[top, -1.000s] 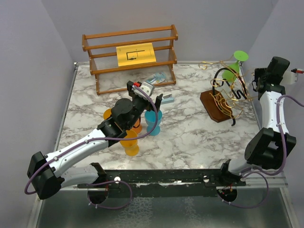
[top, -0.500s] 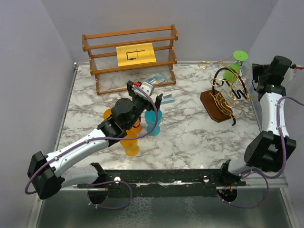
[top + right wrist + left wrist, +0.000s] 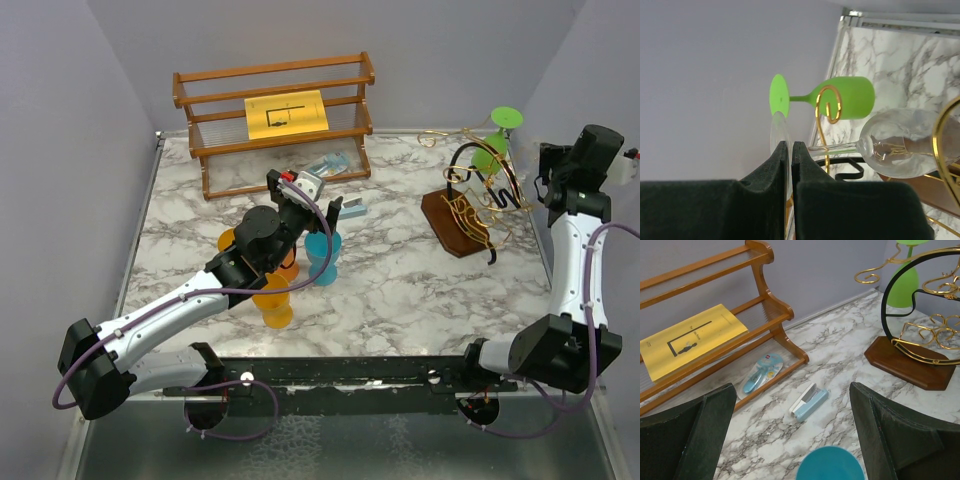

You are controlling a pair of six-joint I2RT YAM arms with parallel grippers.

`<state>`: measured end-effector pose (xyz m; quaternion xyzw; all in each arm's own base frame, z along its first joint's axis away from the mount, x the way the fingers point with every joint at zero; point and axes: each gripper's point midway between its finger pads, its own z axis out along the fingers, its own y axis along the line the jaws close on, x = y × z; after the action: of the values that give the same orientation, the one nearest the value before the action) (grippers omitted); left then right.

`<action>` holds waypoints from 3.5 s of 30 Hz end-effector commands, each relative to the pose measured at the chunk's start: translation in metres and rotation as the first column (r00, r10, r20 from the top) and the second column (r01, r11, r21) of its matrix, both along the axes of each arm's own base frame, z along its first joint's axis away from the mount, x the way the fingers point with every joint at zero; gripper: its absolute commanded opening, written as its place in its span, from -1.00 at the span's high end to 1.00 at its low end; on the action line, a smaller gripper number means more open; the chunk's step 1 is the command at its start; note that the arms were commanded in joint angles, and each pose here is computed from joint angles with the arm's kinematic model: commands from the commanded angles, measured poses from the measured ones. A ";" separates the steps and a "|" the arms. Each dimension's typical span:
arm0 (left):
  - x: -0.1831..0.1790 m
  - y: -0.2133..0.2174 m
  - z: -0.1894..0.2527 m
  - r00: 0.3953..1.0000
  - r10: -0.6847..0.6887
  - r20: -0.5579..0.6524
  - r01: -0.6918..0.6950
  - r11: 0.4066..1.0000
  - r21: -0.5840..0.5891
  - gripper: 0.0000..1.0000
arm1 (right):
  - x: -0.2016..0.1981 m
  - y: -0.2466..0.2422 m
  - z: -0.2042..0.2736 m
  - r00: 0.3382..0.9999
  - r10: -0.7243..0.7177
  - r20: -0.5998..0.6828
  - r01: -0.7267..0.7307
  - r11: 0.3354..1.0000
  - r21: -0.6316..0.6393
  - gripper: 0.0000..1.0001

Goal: Take the wine glass off the wine glass rack

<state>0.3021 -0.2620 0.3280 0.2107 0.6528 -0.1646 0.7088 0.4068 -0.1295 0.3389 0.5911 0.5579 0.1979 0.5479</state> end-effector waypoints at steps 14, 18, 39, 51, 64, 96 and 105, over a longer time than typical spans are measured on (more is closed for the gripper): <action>0.001 -0.001 0.017 1.000 -0.017 0.018 0.018 0.999 -0.031 -0.98 | -0.054 -0.010 0.111 0.968 -0.032 0.248 0.133 0.906 -0.403 0.97; 0.001 -0.003 0.016 1.000 -0.024 0.013 0.025 0.999 -0.024 -0.98 | -0.080 -0.005 0.117 0.966 -0.067 0.249 0.156 0.920 -0.358 0.98; -0.001 0.002 0.029 0.999 -0.046 -0.026 0.044 0.998 -0.052 -0.98 | -0.193 0.176 0.191 0.623 0.714 0.318 -0.285 0.587 -0.758 0.98; -0.021 -0.026 0.010 0.942 -0.185 -0.279 0.136 0.973 -0.185 -0.98 | -0.239 0.248 0.150 0.277 0.889 0.365 -0.637 0.455 -0.623 0.98; -0.087 -0.015 0.052 0.800 -0.501 -0.330 0.267 0.790 -0.552 -0.98 | -0.253 0.275 0.131 0.033 0.863 0.504 -0.892 0.253 -0.375 0.97; -0.141 -0.081 0.064 0.253 -0.967 -0.026 0.329 0.112 -0.938 -0.76 | -0.229 0.260 0.107 0.101 0.687 0.720 -0.967 0.237 -0.090 0.98; -0.159 -0.072 0.088 0.201 -0.971 0.128 0.376 -0.044 -0.925 -0.45 | -0.222 0.257 0.100 0.134 0.669 0.731 -0.965 0.255 -0.057 0.98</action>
<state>0.1778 -0.3498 0.3701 0.0523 0.5308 -0.8139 0.2302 0.1821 0.1304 0.4375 0.1566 0.5241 0.7693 0.3301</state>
